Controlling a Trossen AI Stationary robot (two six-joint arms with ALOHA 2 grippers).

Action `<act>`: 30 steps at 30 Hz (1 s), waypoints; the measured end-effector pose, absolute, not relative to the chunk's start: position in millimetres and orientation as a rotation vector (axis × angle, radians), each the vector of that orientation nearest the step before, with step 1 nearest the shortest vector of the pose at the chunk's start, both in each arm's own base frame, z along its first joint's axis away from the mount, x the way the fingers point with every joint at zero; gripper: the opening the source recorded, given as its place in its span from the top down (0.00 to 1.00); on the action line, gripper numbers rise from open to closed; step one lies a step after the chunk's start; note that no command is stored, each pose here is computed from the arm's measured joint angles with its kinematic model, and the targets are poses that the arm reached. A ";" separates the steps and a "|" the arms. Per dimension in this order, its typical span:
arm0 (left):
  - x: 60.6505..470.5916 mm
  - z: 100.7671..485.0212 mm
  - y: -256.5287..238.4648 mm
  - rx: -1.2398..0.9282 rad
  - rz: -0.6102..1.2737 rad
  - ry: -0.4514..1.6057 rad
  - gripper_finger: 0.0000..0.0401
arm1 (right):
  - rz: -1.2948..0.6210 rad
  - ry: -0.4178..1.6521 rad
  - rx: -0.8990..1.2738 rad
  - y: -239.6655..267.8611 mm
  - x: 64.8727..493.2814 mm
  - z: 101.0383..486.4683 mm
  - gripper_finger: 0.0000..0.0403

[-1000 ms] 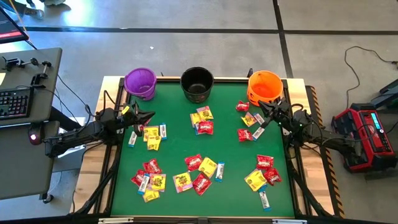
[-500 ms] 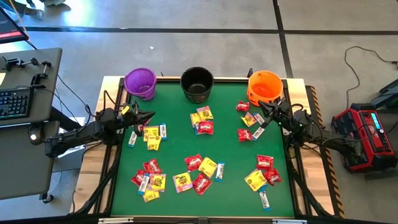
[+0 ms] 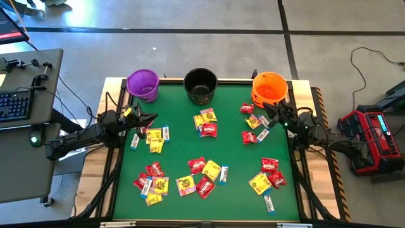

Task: Sort candy by brand, put in halloween buckets
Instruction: Put the yellow candy pack into the black bucket

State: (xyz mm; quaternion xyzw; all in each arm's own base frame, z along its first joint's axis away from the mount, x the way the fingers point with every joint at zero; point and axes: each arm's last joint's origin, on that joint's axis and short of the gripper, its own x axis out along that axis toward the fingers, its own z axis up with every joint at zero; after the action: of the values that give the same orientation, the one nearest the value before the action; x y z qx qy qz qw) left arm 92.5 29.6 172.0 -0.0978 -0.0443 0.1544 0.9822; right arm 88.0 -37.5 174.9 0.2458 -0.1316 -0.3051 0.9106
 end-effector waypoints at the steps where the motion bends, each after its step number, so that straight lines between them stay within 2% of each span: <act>1: 92.5 172.0 29.6 -0.197 0.311 -0.089 1.00 | -0.624 -0.278 0.529 -37.4 88.1 174.8 1.00; 9: 92.5 172.0 29.6 -0.196 0.311 -0.089 1.00 | -0.405 -0.288 0.690 -32.1 90.0 182.0 1.00; 18: 92.5 172.0 29.6 -0.197 0.311 -0.089 1.00 | -0.499 -0.266 0.505 -31.6 91.9 222.4 1.00; 24: 92.5 172.0 29.6 -0.197 0.311 -0.089 1.00 | -0.549 -0.177 0.406 -34.4 105.0 238.4 1.00; 30: 92.5 172.0 29.6 -0.196 0.311 -0.089 1.00 | -0.375 -0.197 0.386 -33.3 120.6 245.8 1.00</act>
State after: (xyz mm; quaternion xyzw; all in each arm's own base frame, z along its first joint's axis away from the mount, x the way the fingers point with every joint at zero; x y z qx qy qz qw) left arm 92.5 29.6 172.0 -0.0976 -0.0442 0.1546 0.9821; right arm 120.6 -33.3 245.8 0.1906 -0.0970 -0.1850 0.9592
